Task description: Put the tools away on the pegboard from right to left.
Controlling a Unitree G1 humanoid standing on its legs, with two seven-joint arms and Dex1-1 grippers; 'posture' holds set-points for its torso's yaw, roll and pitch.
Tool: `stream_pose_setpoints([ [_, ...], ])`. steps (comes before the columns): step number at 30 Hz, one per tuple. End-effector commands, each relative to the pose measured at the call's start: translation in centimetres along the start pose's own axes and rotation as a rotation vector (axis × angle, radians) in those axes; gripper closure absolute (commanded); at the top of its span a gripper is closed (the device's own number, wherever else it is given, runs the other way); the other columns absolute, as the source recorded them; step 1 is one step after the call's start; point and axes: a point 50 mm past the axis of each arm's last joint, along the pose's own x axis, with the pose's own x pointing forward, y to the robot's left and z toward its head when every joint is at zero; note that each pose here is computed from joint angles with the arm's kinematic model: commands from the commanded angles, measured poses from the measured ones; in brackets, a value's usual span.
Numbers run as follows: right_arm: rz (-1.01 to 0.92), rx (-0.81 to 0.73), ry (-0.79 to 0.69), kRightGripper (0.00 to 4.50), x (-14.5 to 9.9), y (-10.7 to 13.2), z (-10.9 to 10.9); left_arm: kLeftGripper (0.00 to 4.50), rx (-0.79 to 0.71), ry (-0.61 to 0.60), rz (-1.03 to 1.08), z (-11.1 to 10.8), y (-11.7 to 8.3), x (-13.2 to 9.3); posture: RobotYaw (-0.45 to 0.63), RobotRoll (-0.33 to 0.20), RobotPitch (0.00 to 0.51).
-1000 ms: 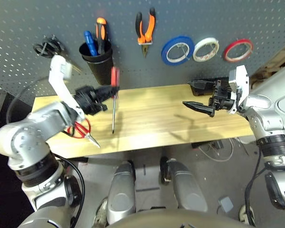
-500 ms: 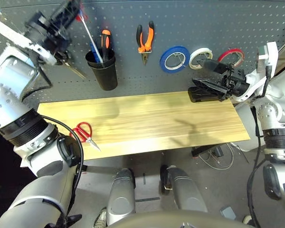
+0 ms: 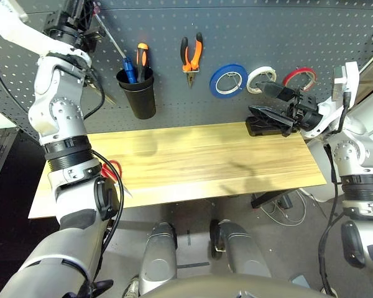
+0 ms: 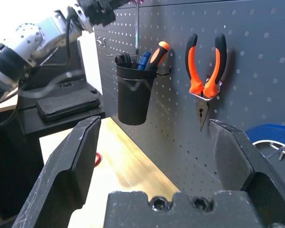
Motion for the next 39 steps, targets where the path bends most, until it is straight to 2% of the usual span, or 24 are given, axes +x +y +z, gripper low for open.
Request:
stream_pose_setpoints([
  [1,-0.020,-0.007,-0.023,0.00,-0.6,0.1,0.1,3.69,0.079,0.055,-0.047,-1.1,-0.3,-0.4,0.02,0.000,0.095],
  [8,-0.012,0.012,-0.030,0.00,-0.4,0.4,-0.4,3.69,0.196,0.114,-0.085,-2.3,-0.4,-1.3,0.02,0.000,0.107],
  [14,0.004,0.037,-0.031,0.00,0.0,1.0,-1.0,1.59,0.237,0.116,-0.088,-1.7,0.1,-1.6,0.04,0.000,0.134],
  [15,0.009,0.044,-0.027,0.00,0.1,1.1,-1.2,1.10,0.235,0.108,-0.087,-1.0,0.3,-1.6,0.05,0.000,0.135],
  [18,0.041,0.052,0.010,0.00,0.2,1.5,-1.8,0.02,0.230,0.084,-0.079,1.2,0.9,-1.7,0.06,0.000,0.146],
  [24,0.173,0.050,0.130,0.00,0.8,3.2,-4.0,0.02,0.101,0.064,-0.054,5.5,2.0,-2.7,0.09,0.000,0.165],
  [27,0.240,0.030,0.196,0.00,1.1,4.1,-5.2,0.02,0.052,0.104,-0.043,6.4,2.8,-4.1,0.11,0.000,0.174],
  [30,0.322,-0.028,0.264,0.00,1.8,5.0,-6.8,0.02,0.017,0.259,-0.013,5.6,4.4,-7.2,0.13,0.000,0.188],
  [33,0.355,-0.055,0.260,0.00,2.7,5.7,-7.4,0.02,-0.017,0.381,0.011,4.7,5.1,-10.1,0.14,0.000,0.204],
  [36,0.382,-0.086,0.256,0.00,3.6,6.2,-7.8,0.02,-0.105,0.500,0.078,3.2,5.8,-13.5,0.15,0.000,0.214],
  [39,0.435,-0.160,0.259,0.00,4.2,6.8,-8.5,0.02,-0.124,0.624,0.234,0.7,7.0,-17.1,0.16,0.000,0.236],
])
